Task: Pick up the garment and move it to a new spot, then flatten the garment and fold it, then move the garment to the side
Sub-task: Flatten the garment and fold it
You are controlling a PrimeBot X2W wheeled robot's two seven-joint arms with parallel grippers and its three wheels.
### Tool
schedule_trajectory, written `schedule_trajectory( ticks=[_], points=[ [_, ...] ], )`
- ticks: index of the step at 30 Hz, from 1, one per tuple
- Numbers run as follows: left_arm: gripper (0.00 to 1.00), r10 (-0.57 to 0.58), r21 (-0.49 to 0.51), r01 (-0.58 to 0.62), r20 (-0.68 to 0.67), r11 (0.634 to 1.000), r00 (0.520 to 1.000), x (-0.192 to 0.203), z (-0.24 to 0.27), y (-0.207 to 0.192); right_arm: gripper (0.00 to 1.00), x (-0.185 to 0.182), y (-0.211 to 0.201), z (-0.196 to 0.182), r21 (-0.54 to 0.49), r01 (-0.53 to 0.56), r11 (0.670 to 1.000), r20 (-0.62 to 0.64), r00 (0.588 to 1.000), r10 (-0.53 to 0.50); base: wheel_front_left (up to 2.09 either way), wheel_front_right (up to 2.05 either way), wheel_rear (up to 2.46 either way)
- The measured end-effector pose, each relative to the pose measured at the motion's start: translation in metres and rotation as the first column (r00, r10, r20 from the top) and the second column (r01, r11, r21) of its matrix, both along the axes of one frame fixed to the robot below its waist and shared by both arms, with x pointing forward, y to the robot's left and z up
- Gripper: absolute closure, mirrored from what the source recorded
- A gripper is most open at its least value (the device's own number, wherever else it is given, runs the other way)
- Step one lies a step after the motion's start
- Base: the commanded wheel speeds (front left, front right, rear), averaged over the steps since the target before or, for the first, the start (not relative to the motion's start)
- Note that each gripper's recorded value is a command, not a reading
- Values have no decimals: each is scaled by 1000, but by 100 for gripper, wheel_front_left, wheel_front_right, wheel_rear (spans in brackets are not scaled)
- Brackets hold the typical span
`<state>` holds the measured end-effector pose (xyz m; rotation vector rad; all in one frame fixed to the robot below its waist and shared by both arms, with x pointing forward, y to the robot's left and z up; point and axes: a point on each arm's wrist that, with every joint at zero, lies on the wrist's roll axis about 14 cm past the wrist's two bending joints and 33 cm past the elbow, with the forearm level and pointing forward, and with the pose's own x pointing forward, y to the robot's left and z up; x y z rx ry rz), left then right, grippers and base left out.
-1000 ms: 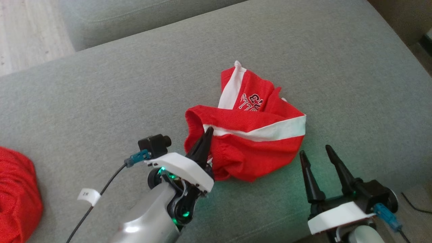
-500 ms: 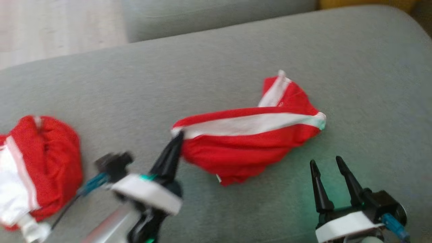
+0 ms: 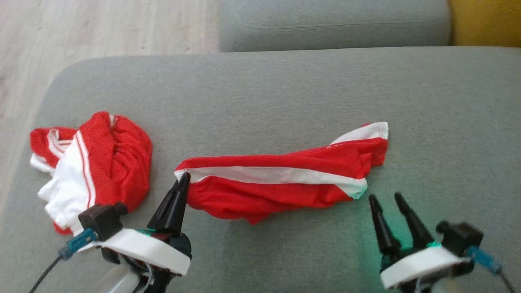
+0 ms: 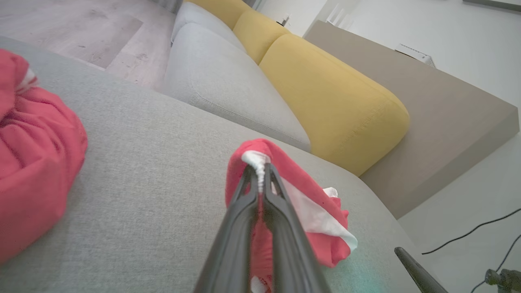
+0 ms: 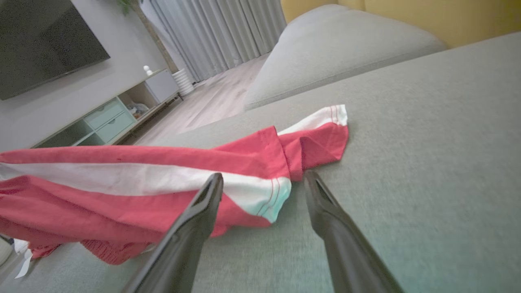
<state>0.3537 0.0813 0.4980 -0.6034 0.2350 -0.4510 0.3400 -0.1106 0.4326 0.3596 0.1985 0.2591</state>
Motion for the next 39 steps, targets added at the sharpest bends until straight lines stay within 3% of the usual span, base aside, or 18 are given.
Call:
schedule_trajectory(
  ticks=[9,14,23,24,26,31,35,39],
  points=[
    [100,51,1,-51,-25,999,998,-1,-7,15,0,23,15,-23,59,-111,992,-114,987,117,0,0,0],
    [100,62,5,-62,-26,998,998,7,-9,17,0,26,29,-33,143,-125,982,-181,972,150,0,0,0],
    [100,68,4,-68,-40,998,997,13,-16,17,0,36,36,-45,158,-141,977,-234,956,176,0,0,0],
    [100,70,7,-70,-41,998,997,14,-16,17,7,35,36,-46,163,-139,977,-239,955,176,0,0,0],
    [100,72,11,-71,-38,997,997,15,-16,18,100,34,36,-47,169,-137,976,-244,954,176,0,0,0],
    [100,68,14,-67,-29,998,997,16,-14,18,100,36,34,-38,169,-143,975,-215,960,178,0,0,0],
    [100,28,26,-29,45,999,999,21,3,13,100,59,11,6,143,-115,983,-62,990,124,0,0,0],
    [100,-66,68,51,236,996,969,44,56,-1,100,85,-23,73,118,-72,990,153,987,54,0,0,0]
  ],
)
